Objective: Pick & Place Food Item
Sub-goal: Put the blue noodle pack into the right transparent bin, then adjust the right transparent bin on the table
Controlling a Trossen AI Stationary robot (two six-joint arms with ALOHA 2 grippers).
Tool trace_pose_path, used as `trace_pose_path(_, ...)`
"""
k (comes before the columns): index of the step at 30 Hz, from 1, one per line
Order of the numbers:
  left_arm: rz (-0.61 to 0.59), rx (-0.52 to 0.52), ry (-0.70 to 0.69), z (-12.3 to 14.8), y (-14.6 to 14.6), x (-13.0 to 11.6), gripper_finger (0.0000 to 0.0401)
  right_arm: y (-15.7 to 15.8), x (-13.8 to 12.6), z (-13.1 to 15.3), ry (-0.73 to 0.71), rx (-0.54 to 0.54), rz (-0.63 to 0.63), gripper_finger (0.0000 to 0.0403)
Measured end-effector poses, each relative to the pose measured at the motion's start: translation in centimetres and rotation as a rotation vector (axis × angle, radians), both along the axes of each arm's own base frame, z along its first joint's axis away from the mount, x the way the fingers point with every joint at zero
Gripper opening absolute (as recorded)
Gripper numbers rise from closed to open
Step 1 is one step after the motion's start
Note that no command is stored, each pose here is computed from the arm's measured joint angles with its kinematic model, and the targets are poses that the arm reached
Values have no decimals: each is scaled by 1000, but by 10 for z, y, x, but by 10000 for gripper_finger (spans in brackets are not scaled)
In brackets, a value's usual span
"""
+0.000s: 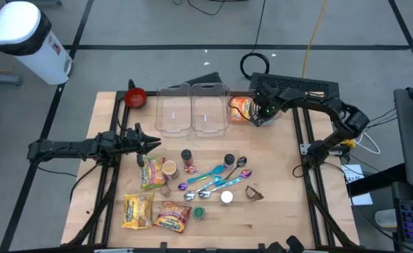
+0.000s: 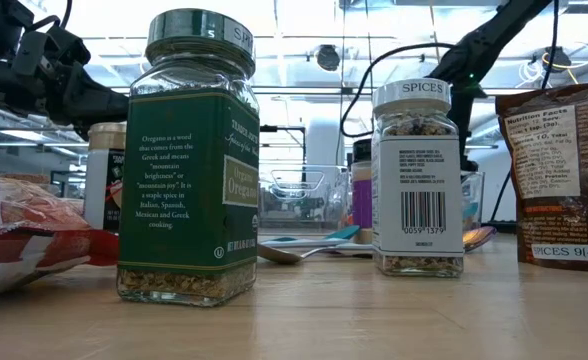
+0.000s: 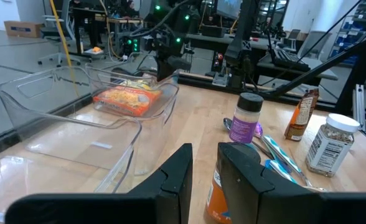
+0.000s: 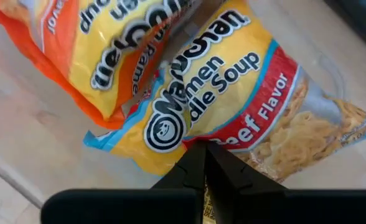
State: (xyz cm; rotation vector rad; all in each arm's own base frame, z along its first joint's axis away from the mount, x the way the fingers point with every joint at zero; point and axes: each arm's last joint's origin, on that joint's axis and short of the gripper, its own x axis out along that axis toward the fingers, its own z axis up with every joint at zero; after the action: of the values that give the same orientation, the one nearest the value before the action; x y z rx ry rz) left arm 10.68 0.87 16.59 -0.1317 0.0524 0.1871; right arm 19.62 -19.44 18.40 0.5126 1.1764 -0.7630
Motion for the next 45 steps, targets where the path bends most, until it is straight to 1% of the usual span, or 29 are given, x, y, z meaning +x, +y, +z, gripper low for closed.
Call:
trace_pose_path(2, 0, 0, 0, 0, 0, 0, 81, -1, 1, 1, -9, -18, 11, 1)
trace_pose_path(7, 0, 0, 0, 0, 0, 0, 81, -3, -1, 8, 19, -103, 14, 2)
trace_pose_path(13, 0, 0, 0, 0, 0, 0, 81, 12, -8, 39, -61, -178, 25, 2)
trace_pose_path(16, 0, 0, 1, 0, 0, 0, 81, 29, -12, 57, -95, -204, 65, 1)
trace_pose_path(18, 0, 0, 0, 0, 0, 0, 81, 42, -14, 67, -116, -218, 128, 1)
trace_pose_path(20, 0, 0, 0, 0, 0, 0, 81, 55, -15, 71, -158, -207, 211, 1)
trace_pose_path(24, 0, 0, 0, 0, 0, 0, 81, 79, -19, 62, -228, -106, 386, 1)
trace_pose_path(27, 0, 0, 0, 0, 0, 0, 81, 87, -25, 46, -196, -88, 448, 0)
trace_pose_path(29, 0, 0, 0, 0, 0, 0, 81, 89, -29, 32, -137, -104, 442, 0)
trace_pose_path(32, 0, 0, 0, 0, 0, 0, 81, 88, -34, 16, -30, -159, 406, 0)
trace_pose_path(36, 0, 0, 1, 0, 0, 0, 81, 86, -37, 6, 60, -229, 346, 0)
trace_pose_path(39, 0, 0, 1, 0, 0, 0, 81, 83, -36, 4, 67, -258, 312, 0)
trace_pose_path(45, 0, 0, 0, 0, 0, 0, 81, 76, -31, 1, 25, -292, 285, 0)
